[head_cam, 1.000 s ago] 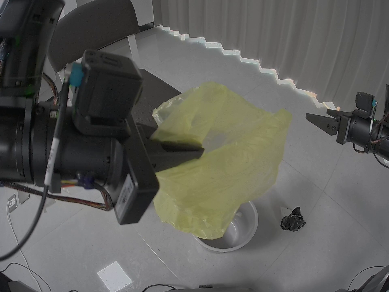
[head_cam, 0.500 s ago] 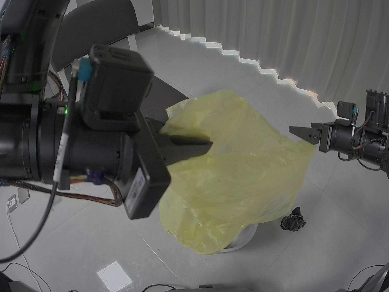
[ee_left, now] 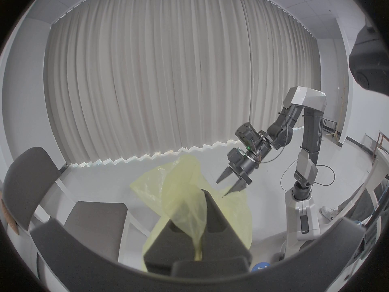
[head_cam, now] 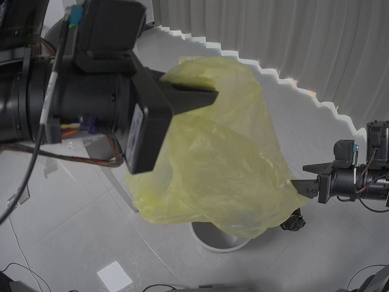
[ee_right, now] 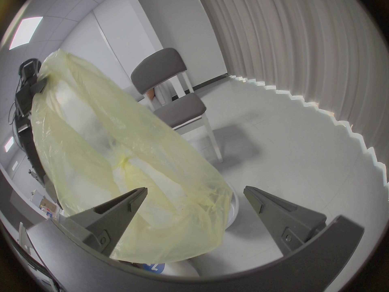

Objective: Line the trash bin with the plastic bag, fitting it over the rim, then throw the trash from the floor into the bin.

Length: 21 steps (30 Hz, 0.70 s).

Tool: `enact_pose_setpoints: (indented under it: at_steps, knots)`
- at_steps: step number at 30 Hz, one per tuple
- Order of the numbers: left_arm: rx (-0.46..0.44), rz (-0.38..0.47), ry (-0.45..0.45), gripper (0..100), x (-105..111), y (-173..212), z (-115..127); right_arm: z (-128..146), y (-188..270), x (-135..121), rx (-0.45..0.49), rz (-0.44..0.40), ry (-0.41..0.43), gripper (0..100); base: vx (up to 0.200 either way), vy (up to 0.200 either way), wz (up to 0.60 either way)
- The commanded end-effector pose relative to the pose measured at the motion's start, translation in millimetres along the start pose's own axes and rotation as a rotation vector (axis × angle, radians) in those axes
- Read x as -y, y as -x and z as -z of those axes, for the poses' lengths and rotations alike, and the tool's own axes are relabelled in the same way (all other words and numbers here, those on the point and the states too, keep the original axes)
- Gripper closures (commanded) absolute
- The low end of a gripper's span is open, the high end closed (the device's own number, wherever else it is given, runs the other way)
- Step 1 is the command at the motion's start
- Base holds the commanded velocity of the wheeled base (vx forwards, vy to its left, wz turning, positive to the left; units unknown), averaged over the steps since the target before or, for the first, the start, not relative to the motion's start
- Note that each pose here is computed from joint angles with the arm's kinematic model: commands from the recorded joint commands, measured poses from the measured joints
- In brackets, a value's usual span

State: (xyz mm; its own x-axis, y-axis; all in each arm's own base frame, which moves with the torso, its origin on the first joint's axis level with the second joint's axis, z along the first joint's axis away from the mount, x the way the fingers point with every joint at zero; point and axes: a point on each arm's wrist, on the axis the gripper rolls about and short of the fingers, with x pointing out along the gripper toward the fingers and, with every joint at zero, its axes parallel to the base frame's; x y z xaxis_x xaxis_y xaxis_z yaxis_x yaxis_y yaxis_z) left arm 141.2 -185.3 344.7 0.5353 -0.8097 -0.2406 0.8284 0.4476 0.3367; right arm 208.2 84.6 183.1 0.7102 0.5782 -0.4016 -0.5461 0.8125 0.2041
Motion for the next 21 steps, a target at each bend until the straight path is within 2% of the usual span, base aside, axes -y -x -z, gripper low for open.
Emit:
enact_pose_setpoints:
  at_steps: [1, 19, 20, 21]
  knots:
    - [0.014, -0.005, -0.002, 100, -1.1, 0.4, -3.9, 4.1, -0.3, -6.2, -0.012, -0.026, 0.007, 0, 0.0, 0.0, 0.0]
    - [0.033, -0.02, -0.027, 100, -4.8, 0.3, -9.3, 15.1, -12.0, -1.3, -0.069, -0.013, -0.006, 0, 0.0, 0.0, 0.0]
    - [0.029, -0.018, -0.027, 100, -4.6, -1.0, -8.7, 15.1, -11.3, -1.5, -0.067, -0.011, -0.004, 100, 0.0, 0.0, 0.0]
    - [0.03, -0.018, -0.027, 100, -4.7, -1.0, -8.8, 14.9, -10.9, -1.5, -0.065, -0.008, -0.003, 100, 0.0, 0.0, 0.0]
